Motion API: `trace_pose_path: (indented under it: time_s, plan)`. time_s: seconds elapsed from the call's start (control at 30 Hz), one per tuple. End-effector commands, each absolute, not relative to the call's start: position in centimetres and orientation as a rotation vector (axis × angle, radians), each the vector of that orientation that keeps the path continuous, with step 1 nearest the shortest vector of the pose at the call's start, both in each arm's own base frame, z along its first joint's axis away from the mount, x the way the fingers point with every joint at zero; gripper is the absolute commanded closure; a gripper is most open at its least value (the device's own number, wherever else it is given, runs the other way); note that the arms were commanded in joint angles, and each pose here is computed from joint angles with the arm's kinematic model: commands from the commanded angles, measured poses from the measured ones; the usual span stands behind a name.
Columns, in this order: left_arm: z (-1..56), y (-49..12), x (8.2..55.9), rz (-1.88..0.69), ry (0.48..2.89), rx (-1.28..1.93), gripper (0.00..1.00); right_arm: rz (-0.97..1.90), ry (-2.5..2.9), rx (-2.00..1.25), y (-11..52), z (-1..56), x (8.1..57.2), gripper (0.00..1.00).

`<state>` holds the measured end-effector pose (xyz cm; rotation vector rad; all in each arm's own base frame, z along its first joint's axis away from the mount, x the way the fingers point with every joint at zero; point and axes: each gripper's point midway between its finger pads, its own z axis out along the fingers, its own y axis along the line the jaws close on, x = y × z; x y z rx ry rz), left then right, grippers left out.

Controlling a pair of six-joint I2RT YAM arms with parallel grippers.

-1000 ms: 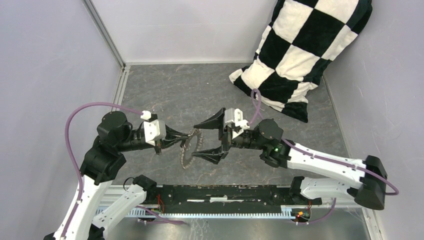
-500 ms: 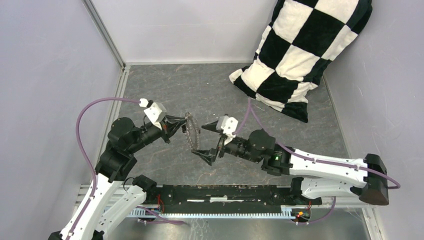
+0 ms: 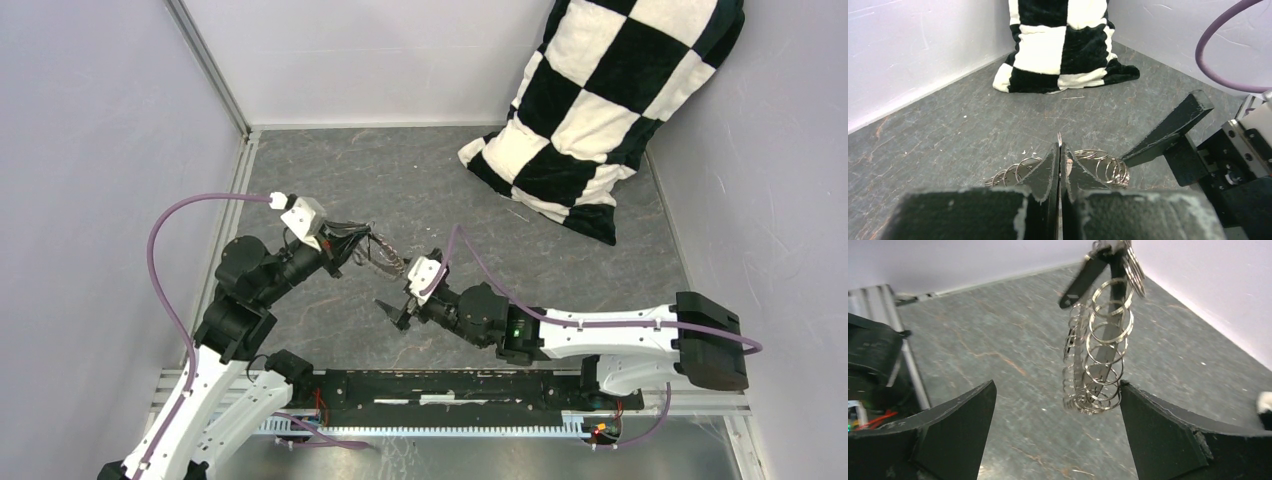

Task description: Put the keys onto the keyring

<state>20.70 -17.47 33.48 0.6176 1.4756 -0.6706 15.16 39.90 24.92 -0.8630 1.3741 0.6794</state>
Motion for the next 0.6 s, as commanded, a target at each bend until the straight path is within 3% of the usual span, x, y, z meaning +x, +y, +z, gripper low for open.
trace_pose_path:
  time_s: [0.0,0.27,0.33,0.4,0.5,0.57]
  plan:
    - [36.5,-17.5,20.0,-0.702,1.373,0.592,0.98,0.555,1.308,-0.766,38.8,28.3,17.6,0.02]
    - [36.2,-17.7,19.3,-0.722,1.375,0.615,0.98,0.682,1.262,-0.82,37.7,28.5,18.4,0.06]
    - [36.1,-17.7,19.3,-0.724,1.377,0.618,0.98,0.719,1.252,-0.846,38.2,28.5,18.3,0.14]
    - [35.9,-17.7,19.3,-0.727,1.38,0.62,0.98,0.757,1.246,-0.879,39.1,28.6,18.2,0.3]
    - [35.8,-17.8,19.3,-0.727,1.383,0.619,0.98,0.815,1.242,-0.945,40.7,28.5,17.7,0.66]
    - [35.9,-17.8,19.3,-0.727,1.382,0.619,0.98,0.846,1.235,-0.978,41.4,28.5,17.2,0.79]
